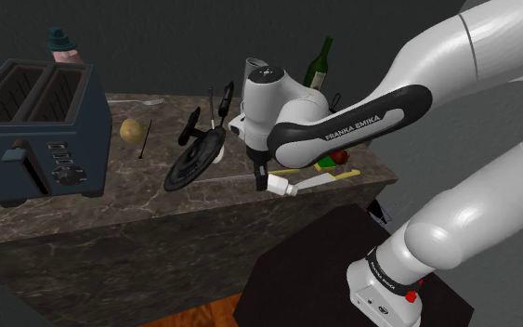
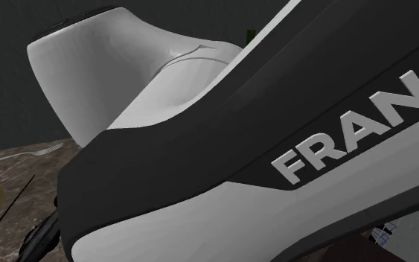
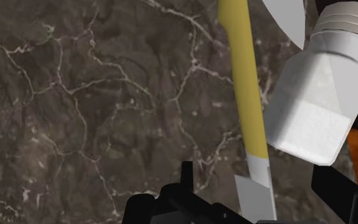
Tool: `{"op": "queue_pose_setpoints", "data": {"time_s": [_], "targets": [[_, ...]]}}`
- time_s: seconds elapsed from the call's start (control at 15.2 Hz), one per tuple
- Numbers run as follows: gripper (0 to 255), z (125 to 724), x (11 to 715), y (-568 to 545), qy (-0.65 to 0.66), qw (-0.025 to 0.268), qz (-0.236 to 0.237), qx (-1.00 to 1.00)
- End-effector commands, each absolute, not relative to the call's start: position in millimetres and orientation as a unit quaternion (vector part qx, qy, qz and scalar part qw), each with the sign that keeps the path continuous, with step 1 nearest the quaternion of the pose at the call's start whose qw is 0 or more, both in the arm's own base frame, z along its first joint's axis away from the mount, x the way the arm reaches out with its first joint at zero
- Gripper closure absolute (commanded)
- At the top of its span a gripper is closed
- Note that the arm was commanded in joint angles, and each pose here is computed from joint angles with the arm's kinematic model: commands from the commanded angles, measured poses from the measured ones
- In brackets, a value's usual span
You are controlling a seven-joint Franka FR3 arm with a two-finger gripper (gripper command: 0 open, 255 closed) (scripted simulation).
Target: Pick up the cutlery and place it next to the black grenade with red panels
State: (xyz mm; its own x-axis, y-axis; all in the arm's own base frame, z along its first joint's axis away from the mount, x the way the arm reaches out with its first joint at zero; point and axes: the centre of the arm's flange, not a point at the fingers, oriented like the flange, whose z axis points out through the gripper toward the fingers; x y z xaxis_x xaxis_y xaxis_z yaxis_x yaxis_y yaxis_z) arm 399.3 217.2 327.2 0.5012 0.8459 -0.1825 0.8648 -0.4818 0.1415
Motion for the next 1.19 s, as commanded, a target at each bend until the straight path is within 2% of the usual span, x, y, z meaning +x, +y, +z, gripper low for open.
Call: {"op": "queue_pose_setpoints", "data": {"time_s": [0.0,0.13,0.2,0.79,1.12], "targets": [[0,327,399,217,0.498,0.108,-0.044,0.86],[0,327,399,217,0.498,0.108,-0.044,0.86],[255,327,399,217,0.498,0.108,-0.044,0.86],[255,327,399,217,0.498,0.108,-0.044,0.86],[255,353,399,217,0.498,0.108,-0.044,0.86]]}}
